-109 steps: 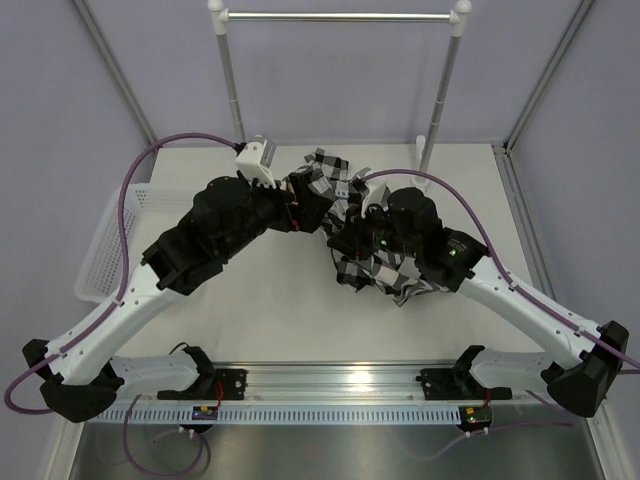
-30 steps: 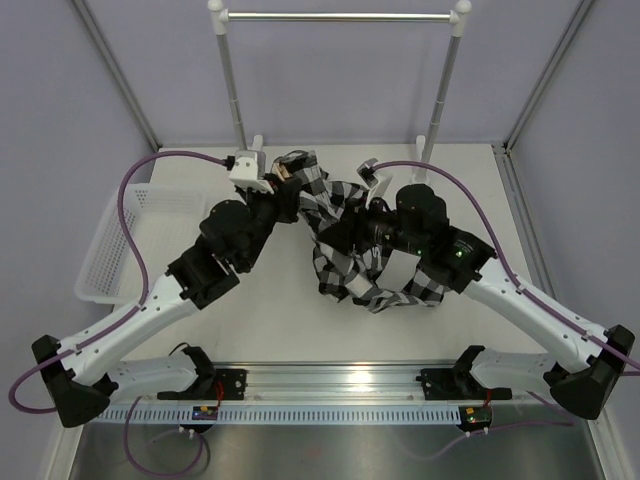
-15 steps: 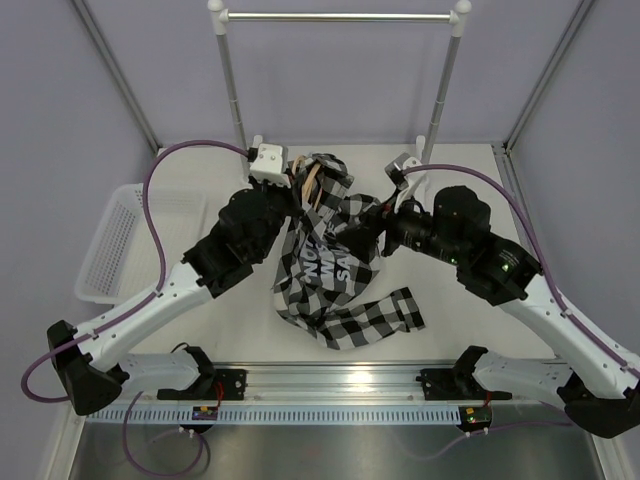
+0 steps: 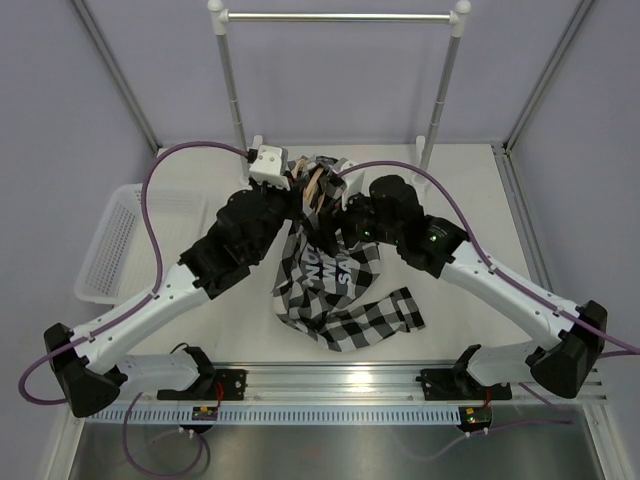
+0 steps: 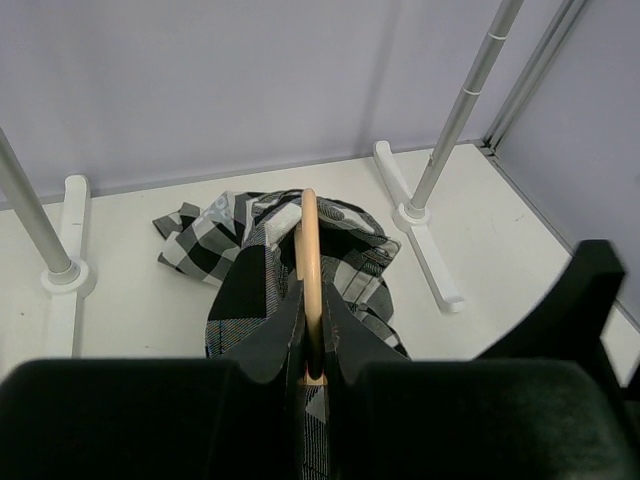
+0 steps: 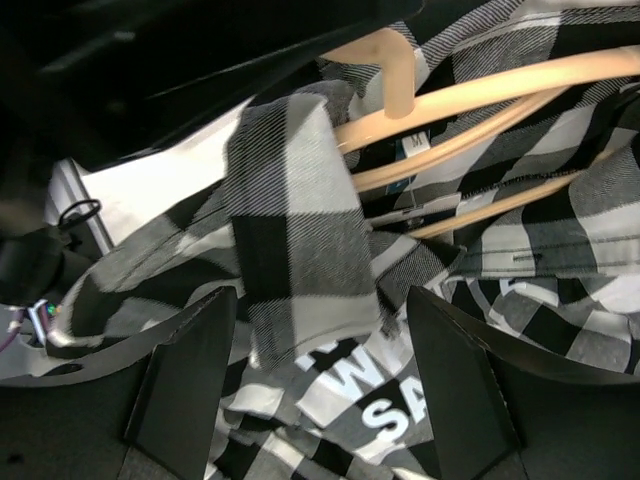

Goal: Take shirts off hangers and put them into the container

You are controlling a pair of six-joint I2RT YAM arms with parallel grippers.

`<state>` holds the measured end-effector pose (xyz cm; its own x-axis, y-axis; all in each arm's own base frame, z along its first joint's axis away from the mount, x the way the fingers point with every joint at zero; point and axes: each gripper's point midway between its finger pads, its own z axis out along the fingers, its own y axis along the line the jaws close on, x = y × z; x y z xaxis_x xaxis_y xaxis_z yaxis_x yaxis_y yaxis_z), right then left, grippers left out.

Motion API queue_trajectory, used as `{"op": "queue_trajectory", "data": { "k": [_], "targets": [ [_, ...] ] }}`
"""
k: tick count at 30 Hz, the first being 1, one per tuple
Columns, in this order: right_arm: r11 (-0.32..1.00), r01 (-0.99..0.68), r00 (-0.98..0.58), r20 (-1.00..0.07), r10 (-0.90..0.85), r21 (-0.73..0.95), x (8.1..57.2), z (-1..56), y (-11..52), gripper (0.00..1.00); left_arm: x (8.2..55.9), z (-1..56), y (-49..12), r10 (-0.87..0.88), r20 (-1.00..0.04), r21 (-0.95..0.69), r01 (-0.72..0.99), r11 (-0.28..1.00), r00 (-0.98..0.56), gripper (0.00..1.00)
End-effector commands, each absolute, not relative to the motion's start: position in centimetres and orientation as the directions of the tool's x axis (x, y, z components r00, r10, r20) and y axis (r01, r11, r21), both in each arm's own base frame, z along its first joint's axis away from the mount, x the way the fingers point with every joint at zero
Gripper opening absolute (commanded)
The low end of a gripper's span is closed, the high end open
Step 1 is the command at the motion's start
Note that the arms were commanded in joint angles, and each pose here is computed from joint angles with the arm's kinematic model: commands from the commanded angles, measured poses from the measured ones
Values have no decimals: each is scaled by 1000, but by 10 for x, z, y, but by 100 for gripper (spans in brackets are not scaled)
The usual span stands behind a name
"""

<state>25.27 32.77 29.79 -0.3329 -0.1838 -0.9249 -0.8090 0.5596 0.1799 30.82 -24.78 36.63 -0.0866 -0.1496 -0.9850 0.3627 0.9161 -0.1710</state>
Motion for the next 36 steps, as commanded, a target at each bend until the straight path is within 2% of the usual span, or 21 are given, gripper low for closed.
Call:
{"op": "queue_trajectory", "data": {
  "k": [1,5,6,8,9,12,13,14,26,36],
  "targets": [
    [509,-852,-232,-960,-154,124,260,318,345,77,297,423,-240,-289,-957,-264,403,876,1,0],
    [460,-876,-242,-956,-166,142,257,310,356,69,296,424,-240,-297,-955,-268,407,873,7,0],
    [440,-886,-242,-956,-168,147,254,310,359,59,296,426,-240,-301,-953,-270,409,872,13,0],
    [425,-893,-240,-956,-169,149,251,311,360,45,296,425,-240,-304,-953,-273,406,872,13,0],
    [417,-896,-236,-958,-165,150,250,314,361,30,297,424,-240,-303,-953,-272,405,873,13,0],
    [397,-905,-232,-960,-159,153,243,323,358,13,300,423,-241,-308,-951,-276,399,874,17,0],
    [394,-906,-237,-957,-166,156,240,323,357,4,301,423,-241,-313,-949,-280,394,875,21,0],
    [376,-913,-232,-960,-159,158,235,329,356,1,303,422,-241,-316,-948,-284,387,877,22,0],
    [194,-948,-276,-955,-112,251,172,361,356,0,327,433,-259,-436,-899,-397,345,851,41,0],
    [103,-929,-366,-920,-140,354,142,339,379,2,334,443,-262,-565,-823,-519,332,788,55,0]
  ]
}}
